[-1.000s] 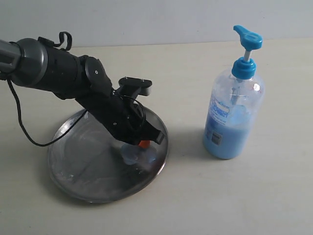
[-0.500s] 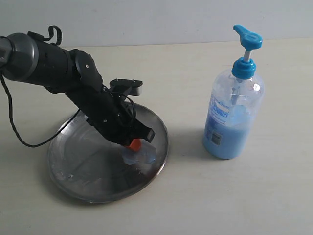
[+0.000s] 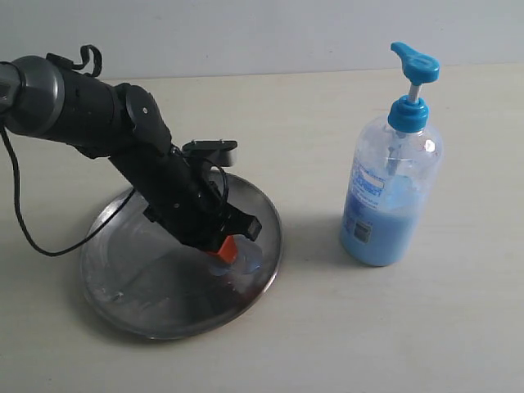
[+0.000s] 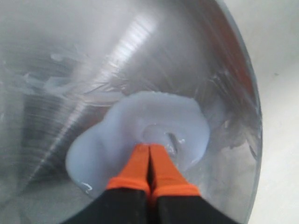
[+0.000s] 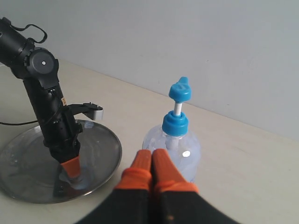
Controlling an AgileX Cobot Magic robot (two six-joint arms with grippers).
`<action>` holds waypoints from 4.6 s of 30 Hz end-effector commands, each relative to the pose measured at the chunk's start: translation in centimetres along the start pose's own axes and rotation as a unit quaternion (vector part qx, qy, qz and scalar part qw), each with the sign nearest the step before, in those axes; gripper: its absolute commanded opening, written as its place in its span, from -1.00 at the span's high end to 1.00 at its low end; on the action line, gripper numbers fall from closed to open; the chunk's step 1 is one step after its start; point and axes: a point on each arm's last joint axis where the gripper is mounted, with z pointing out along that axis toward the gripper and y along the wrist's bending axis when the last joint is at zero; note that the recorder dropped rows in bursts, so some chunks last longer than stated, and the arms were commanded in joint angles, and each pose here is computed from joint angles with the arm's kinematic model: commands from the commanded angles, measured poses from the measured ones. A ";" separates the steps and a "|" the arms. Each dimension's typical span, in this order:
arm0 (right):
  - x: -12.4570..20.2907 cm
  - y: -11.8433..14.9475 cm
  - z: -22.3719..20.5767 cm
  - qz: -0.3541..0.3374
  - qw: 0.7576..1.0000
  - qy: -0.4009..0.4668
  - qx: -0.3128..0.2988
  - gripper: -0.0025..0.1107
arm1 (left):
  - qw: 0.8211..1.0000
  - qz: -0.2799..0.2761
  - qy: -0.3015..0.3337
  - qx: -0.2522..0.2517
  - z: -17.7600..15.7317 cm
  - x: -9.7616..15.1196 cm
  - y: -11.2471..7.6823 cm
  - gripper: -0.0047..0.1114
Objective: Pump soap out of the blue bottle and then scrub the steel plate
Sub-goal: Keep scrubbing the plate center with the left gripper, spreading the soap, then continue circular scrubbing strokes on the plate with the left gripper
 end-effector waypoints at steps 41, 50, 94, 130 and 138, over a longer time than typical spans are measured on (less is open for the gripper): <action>0.2 0.0 0.0 -0.002 1.000 -0.004 0.001 0.96 | 0.987 0.077 0.093 -0.106 1.3 2.0 0.4 0.92; 0.2 0.0 0.0 -0.002 1.000 -0.004 0.001 0.96 | 0.993 0.079 0.083 -0.030 1.5 1.9 -1.0 0.92; 0.1 0.0 0.0 -0.002 1.000 -0.006 0.001 0.96 | 0.990 0.094 0.004 -0.102 1.8 0.2 0.5 0.92; 0.1 0.0 0.0 -0.002 1.000 -0.008 0.001 0.96 | 0.986 0.089 0.051 -0.132 0.0 -0.6 0.1 0.92; 0.1 0.0 0.0 -0.002 1.000 -0.008 0.001 0.96 | 0.990 0.070 0.060 -0.107 0.1 -0.4 -0.3 0.92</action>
